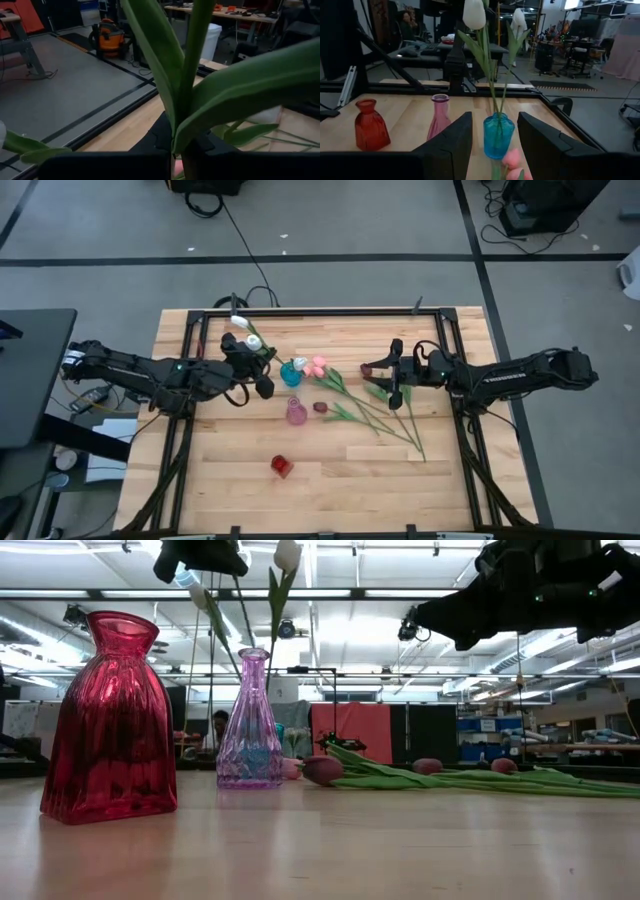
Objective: Sort flowers into vase by color
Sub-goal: Put the white tulip into the blue vase, then put the left pink tulip into the purple vase
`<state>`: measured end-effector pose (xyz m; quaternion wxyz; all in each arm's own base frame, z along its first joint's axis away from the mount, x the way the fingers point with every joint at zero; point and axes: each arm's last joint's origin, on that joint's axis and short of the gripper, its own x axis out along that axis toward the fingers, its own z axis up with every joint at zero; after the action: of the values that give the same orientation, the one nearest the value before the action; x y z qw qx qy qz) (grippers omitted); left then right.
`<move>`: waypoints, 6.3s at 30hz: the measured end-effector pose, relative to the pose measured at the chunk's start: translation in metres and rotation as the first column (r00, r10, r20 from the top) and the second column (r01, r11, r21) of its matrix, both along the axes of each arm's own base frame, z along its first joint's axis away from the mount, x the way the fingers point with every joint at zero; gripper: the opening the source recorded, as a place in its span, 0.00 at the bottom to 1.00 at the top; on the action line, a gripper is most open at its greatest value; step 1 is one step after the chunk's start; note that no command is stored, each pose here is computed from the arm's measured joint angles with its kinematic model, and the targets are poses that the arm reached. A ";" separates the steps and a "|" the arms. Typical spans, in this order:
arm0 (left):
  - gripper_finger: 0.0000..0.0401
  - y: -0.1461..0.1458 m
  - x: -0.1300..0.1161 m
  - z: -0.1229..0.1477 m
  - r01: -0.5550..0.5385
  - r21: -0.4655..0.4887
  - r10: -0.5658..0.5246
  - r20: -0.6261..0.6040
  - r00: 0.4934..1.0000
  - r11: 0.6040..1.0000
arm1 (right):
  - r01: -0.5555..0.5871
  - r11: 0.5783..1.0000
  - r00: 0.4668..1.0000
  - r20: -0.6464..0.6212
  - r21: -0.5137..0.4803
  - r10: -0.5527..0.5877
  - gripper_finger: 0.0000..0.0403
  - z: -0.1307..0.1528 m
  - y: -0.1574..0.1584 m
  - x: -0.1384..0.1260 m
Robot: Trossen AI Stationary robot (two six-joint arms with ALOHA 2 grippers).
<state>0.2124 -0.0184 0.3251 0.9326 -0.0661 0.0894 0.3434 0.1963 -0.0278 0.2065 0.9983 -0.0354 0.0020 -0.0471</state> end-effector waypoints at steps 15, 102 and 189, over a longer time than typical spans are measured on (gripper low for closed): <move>0.05 0.002 0.002 -0.005 -0.029 0.059 0.033 -0.073 0.997 0.998 | -0.022 1.000 1.000 0.010 0.011 0.022 0.42 0.001 0.000 0.000; 0.39 -0.007 -0.006 -0.063 0.221 0.017 -0.213 -0.201 0.956 0.975 | 0.220 0.970 0.832 -0.539 0.101 -0.133 0.41 -0.036 0.014 0.047; 0.39 -0.023 0.024 -0.082 0.504 -0.090 -0.486 0.165 0.858 0.859 | -0.164 0.984 0.986 0.049 0.072 0.160 0.04 0.043 0.049 0.047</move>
<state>0.2368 -0.0418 0.2434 0.9870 -0.1248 0.0615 0.0800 0.2431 0.0210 0.2496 0.9992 0.0037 -0.0207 0.0337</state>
